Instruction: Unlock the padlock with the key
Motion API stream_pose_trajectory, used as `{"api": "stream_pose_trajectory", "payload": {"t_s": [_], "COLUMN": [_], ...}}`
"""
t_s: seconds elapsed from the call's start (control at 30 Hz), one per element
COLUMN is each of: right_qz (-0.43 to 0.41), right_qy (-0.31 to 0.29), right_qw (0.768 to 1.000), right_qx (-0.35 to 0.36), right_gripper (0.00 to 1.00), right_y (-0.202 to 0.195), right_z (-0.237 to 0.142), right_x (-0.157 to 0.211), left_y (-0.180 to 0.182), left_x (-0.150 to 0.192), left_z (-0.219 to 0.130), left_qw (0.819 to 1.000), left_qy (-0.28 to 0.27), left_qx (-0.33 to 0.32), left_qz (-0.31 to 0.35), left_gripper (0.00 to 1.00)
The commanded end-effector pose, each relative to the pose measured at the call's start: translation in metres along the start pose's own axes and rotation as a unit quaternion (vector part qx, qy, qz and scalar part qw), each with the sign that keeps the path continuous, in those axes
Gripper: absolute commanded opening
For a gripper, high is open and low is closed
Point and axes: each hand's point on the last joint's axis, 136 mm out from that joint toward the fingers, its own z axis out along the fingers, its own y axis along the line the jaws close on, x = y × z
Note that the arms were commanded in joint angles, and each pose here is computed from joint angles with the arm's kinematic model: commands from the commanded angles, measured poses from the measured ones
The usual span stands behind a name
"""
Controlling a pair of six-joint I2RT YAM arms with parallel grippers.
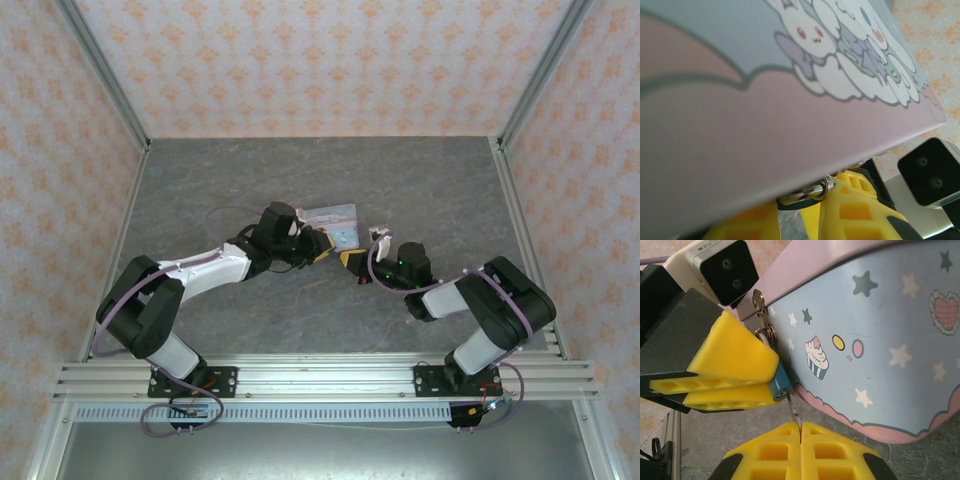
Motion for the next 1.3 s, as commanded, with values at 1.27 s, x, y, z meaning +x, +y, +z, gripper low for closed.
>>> {"api": "stream_pose_trajectory", "payload": {"t_s": [1.27], "right_qz": [-0.027], "right_qy": [-0.033], "right_qw": [0.999], "right_qx": [-0.012], "right_gripper": [0.00], "right_y": [0.0111], "right_z": [-0.0055], "right_x": [-0.0190], "left_y": [-0.0204], "left_x": [-0.0017], "left_z": [-0.0081], "left_qw": [0.999], "left_qy": [-0.002], "left_qx": [0.038], "left_qz": [0.003], "left_gripper": [0.12]}}
